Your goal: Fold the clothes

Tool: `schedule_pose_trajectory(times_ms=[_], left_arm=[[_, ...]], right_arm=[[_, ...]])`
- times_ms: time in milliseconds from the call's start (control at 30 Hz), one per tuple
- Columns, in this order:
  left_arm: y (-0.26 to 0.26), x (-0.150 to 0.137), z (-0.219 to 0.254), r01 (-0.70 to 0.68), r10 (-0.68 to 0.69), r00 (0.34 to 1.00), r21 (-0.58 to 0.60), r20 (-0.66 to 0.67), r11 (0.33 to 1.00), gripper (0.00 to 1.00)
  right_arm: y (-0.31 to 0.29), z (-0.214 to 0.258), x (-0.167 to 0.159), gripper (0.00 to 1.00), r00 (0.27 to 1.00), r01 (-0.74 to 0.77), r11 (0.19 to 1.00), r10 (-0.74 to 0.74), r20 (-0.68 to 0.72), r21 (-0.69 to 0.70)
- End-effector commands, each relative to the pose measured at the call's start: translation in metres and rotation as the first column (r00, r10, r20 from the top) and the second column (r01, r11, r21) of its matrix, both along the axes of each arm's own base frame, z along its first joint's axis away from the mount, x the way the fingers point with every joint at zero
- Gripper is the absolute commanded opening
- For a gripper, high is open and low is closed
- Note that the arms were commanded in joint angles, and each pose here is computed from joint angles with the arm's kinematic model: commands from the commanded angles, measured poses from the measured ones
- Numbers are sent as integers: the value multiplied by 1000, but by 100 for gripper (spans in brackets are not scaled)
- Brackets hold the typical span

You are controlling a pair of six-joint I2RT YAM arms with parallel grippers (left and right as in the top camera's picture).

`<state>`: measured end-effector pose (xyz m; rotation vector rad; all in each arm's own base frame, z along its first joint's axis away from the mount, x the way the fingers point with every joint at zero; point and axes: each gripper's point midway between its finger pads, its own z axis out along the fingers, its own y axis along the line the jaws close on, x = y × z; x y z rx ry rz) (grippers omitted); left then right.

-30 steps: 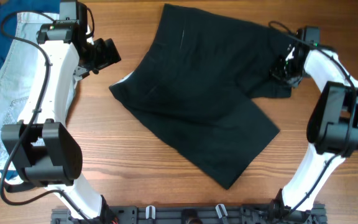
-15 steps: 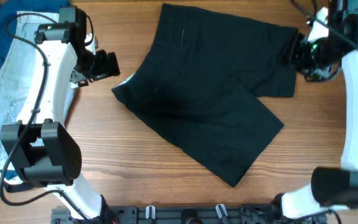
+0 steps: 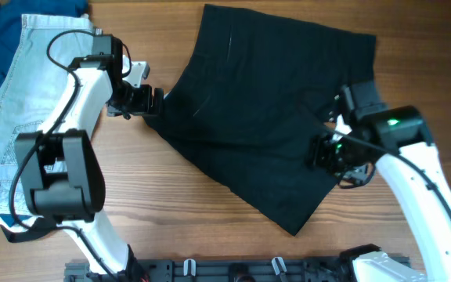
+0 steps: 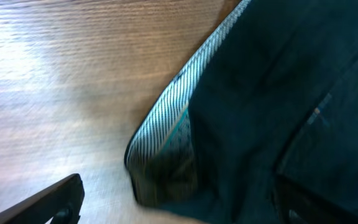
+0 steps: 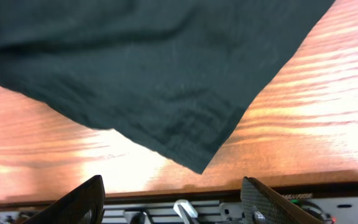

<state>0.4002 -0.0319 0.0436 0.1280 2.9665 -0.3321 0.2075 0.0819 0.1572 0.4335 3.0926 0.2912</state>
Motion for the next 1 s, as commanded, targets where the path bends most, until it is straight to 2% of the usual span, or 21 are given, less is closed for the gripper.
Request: schedule_pose_trajectory(times_ms=[0, 67, 100, 133, 167, 367, 500, 633, 700, 733, 767, 800, 867, 967], left_arm=[[-21, -9, -25, 41, -47, 996, -86, -70, 995, 83], [-28, -13, -29, 28, -37, 995, -100, -96, 995, 51], [-31, -14, -29, 6, -17, 994, -102, -106, 995, 28], [-33, -15, -29, -20, 8, 993, -103, -119, 995, 12], [-35, -16, -29, -59, 45, 989, -103, -139, 993, 4], [-36, -28, -29, -139, 116, 970, -94, -212, 986, 4], [-36, -32, -29, -140, 116, 967, -92, -227, 986, 4], [-36, -32, -29, -140, 117, 967, -91, -228, 986, 4], [-36, -33, -29, -141, 117, 966, -91, -231, 986, 4], [-36, -33, -29, -141, 117, 966, -91, -231, 986, 4], [-36, -33, -29, -141, 117, 966, -91, -231, 986, 4], [-36, -33, -28, -143, 119, 966, -91, -231, 986, 4], [-33, -33, -20, -170, 146, 963, -91, -227, 981, 4], [-29, -32, 7, -215, 191, 963, -115, -190, 970, 4]], right_arm=[[6, -23, -19, 70, 996, 63, 997, -66, -62, -51], [10, -38, -34, 71, 989, 80, 994, -88, -115, -75], [11, -43, -40, 71, 987, 82, 993, -93, -134, -85], [14, -51, -50, 71, 982, 77, 993, -92, -164, -91], [20, -60, -61, 71, 976, 73, 994, -89, -198, -85], [25, -111, -93, 74, 958, 111, 985, -142, -249, -135], [10, -134, -97, 77, 950, 182, 962, -225, -216, -203], [11, -147, -91, 77, 956, 198, 962, -232, -179, -188], [17, -148, -84, 68, 961, 203, 966, -227, -155, -158], [19, -148, -80, 50, 966, 194, 970, -215, -144, -146], [19, -148, -79, 20, 968, 190, 972, -210, -140, -141], [19, -148, -80, 4, 968, 189, 971, -210, -141, -144], [18, -145, -78, 4, 968, 188, 971, -209, -138, -148], [17, -120, -56, 4, 982, 165, 981, -173, -77, -102]])
